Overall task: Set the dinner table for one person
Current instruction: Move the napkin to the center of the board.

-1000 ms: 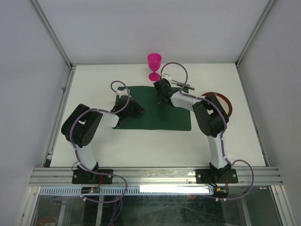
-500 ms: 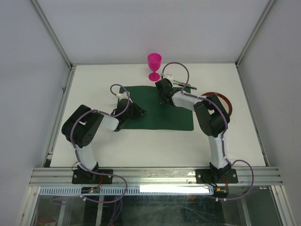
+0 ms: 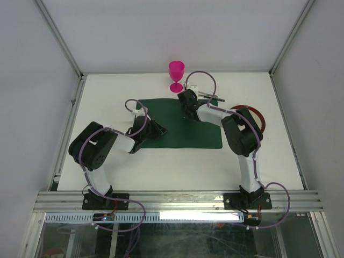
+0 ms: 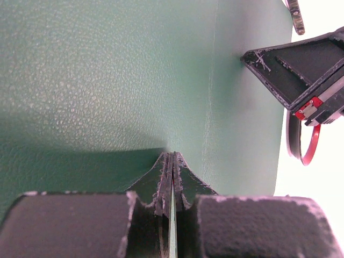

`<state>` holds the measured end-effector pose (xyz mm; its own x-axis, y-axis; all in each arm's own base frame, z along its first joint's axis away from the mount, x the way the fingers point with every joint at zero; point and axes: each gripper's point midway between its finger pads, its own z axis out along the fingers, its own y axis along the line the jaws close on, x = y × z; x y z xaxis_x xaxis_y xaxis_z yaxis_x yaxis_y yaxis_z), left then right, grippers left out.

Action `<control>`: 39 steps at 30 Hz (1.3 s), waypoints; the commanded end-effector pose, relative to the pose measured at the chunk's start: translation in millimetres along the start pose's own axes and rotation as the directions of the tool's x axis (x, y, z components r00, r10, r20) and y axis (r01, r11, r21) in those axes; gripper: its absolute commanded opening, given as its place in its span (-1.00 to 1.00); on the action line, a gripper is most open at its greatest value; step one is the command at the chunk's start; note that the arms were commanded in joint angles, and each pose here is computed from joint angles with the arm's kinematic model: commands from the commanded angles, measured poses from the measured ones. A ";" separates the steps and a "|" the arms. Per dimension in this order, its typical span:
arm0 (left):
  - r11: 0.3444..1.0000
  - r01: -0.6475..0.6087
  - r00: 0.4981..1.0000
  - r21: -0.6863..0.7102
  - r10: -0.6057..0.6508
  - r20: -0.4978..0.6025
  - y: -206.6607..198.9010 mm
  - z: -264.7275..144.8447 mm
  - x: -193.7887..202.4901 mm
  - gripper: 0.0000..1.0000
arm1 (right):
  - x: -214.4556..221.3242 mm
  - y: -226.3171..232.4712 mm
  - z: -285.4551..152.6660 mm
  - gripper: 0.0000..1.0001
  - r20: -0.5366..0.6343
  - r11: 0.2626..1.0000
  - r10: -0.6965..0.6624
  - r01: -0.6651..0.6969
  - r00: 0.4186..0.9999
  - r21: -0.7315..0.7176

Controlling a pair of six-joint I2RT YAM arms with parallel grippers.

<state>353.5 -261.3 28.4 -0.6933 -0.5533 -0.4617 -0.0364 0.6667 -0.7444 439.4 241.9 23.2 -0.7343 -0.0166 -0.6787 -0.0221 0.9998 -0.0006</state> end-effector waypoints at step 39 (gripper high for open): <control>0.997 -0.049 0.999 -0.056 0.049 -0.008 -2.6 -14.7 12.7 -1.00 | 49.1 -56.2 -2.2 -0.75 -0.170 0.982 -0.079 0.106 0.982 0.154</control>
<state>330.9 -273.2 28.2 -0.7230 -0.5270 -0.4467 -0.0378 0.6757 -0.7362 438.0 231.6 23.4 -0.7350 -0.0284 -0.6775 -0.0083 0.9994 -0.0328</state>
